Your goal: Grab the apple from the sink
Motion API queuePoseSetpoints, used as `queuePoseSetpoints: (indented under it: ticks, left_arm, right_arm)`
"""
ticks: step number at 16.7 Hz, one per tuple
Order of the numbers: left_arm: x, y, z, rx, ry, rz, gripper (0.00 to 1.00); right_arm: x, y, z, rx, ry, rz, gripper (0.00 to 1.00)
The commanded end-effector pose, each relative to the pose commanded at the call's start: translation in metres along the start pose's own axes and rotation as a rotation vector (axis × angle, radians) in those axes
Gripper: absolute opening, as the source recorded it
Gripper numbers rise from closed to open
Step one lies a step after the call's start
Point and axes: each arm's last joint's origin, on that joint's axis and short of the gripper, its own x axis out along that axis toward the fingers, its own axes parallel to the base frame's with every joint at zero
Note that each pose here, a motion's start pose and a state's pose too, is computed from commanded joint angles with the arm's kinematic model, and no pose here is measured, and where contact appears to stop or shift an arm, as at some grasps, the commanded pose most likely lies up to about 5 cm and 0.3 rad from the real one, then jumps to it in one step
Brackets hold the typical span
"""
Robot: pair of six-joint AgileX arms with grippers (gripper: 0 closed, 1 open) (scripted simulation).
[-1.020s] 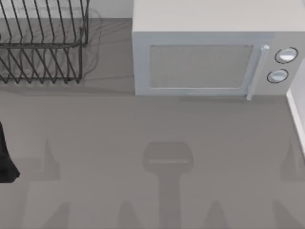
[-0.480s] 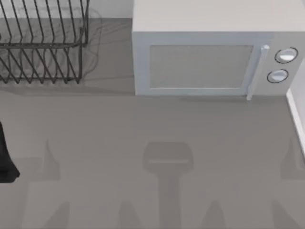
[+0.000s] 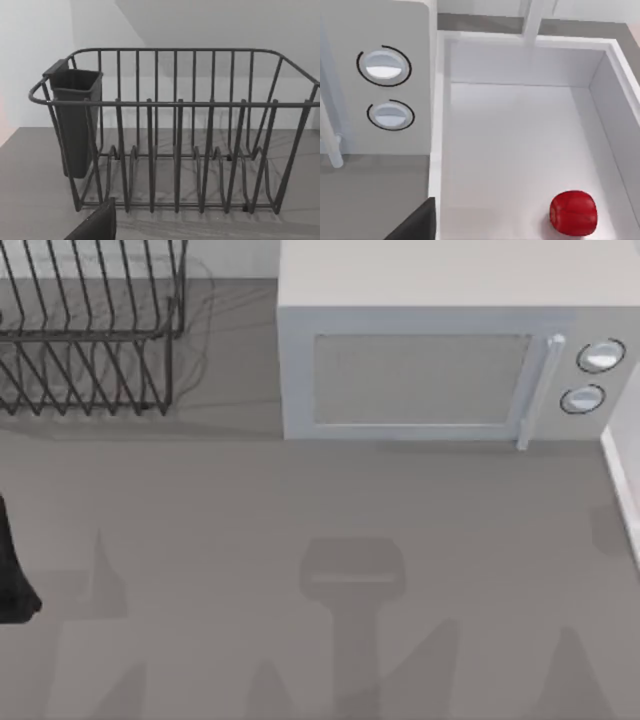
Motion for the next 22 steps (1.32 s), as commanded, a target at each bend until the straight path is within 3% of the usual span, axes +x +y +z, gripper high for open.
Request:
queuePoseSetpoints:
  ticks: [4,8,12,15,22]
  left_arm:
    - [0.0,0.0,0.0,0.0,0.0,0.0,1.0]
    - [0.0,0.0,0.0,0.0,0.0,0.0,1.0]
    - [0.0,0.0,0.0,0.0,0.0,0.0,1.0]
    - [0.0,0.0,0.0,0.0,0.0,0.0,1.0]
    - [0.0,0.0,0.0,0.0,0.0,0.0,1.0]
  right_arm:
    - [0.057,-0.02,0.056,-0.026,0.314,-0.012,1.0]
    - [0.145,-0.048,0.079,-0.032,0.627,0.009,1.0]
    - [0.231,-0.076,0.063,-0.02,0.892,0.054,1.0]
    - [0.274,-0.092,0.04,-0.006,1.03,0.088,1.0]
    - [0.301,-0.103,0.02,0.006,1.12,0.115,1.0]
